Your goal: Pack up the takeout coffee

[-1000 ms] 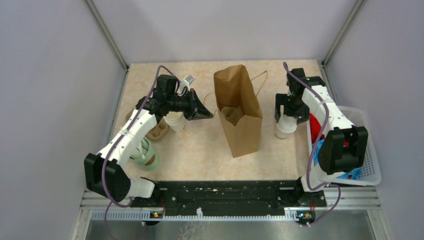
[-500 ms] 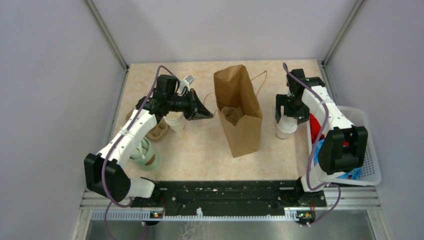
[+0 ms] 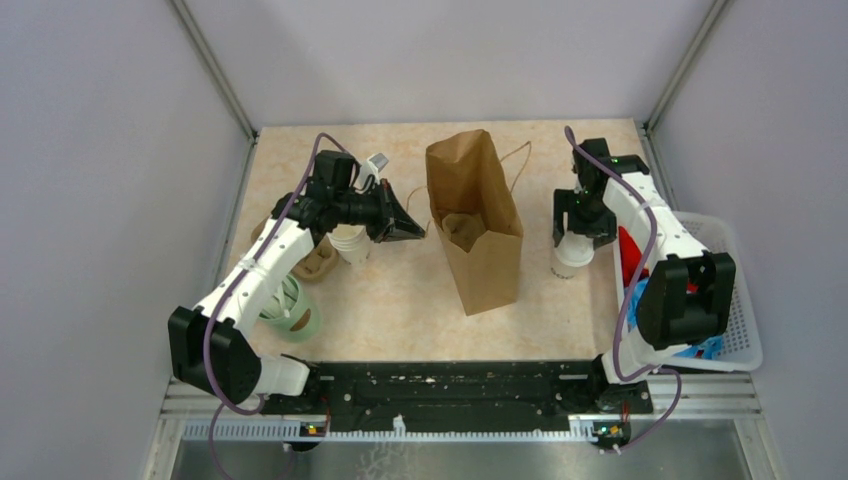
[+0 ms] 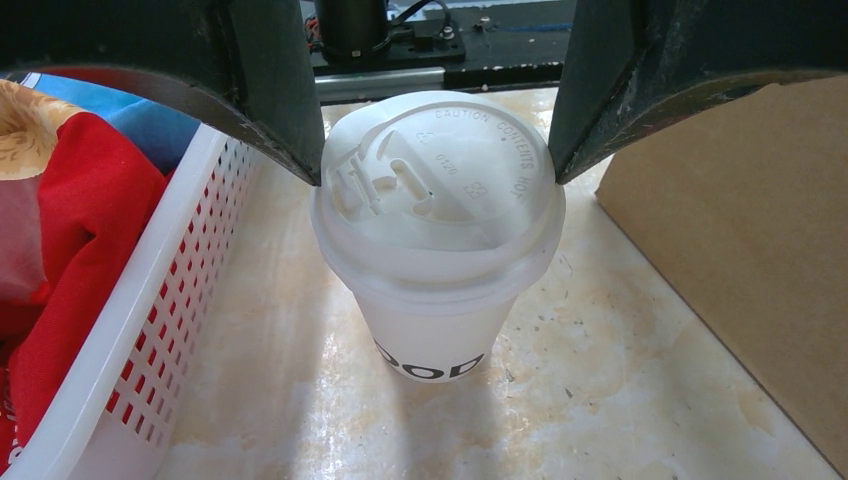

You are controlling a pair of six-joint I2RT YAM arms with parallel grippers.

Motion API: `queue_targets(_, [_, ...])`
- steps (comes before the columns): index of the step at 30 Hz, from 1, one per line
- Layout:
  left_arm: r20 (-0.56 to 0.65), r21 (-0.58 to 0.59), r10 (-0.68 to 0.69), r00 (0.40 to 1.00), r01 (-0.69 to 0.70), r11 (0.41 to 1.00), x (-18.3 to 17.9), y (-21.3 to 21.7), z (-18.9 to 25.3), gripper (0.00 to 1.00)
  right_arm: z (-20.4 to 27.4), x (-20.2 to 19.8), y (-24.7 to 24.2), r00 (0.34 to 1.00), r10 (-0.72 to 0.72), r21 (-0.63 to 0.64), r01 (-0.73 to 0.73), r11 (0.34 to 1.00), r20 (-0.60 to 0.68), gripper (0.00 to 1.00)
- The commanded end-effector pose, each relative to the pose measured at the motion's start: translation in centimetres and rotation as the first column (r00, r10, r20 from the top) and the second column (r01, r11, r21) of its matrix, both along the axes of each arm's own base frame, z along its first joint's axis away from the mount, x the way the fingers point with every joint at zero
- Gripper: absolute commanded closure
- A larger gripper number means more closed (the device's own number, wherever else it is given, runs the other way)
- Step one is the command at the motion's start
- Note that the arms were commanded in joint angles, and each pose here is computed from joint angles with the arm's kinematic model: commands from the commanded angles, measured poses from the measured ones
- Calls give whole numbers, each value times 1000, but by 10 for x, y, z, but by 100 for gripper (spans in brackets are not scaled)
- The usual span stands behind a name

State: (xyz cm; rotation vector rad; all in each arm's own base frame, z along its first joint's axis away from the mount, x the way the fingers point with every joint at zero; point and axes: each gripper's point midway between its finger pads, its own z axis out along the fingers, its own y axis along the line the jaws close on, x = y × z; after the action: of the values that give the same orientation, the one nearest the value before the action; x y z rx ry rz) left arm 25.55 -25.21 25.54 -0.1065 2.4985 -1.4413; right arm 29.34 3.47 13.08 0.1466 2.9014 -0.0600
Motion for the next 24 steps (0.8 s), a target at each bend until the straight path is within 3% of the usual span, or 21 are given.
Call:
queue_targets(1, [44,-11,7,999,-7,1000,4,0,14,100,-12,4,-9,1000,9,-65,-7,998,18,29])
queue_targets(9, [44,0,29,999,-29,1000,3,3,13,100,-40,-16,-18,999,-13,-119,8,993,-46,29])
queue_targets(17, [54,4,25,998,-25,1000,5,2,18,98,-12,0,-8,999,-4,-67,7,998,36,30])
queue_targets(19, [68,16,23,997,-24,1000,6,3,22,87,5,6,-4,997,-6,-43,10,999,81,30])
queue_targets(24, [122,27,28,992,-31,999,8,7,36,47,30,11,0,990,-6,-16,9,1000,142,30])
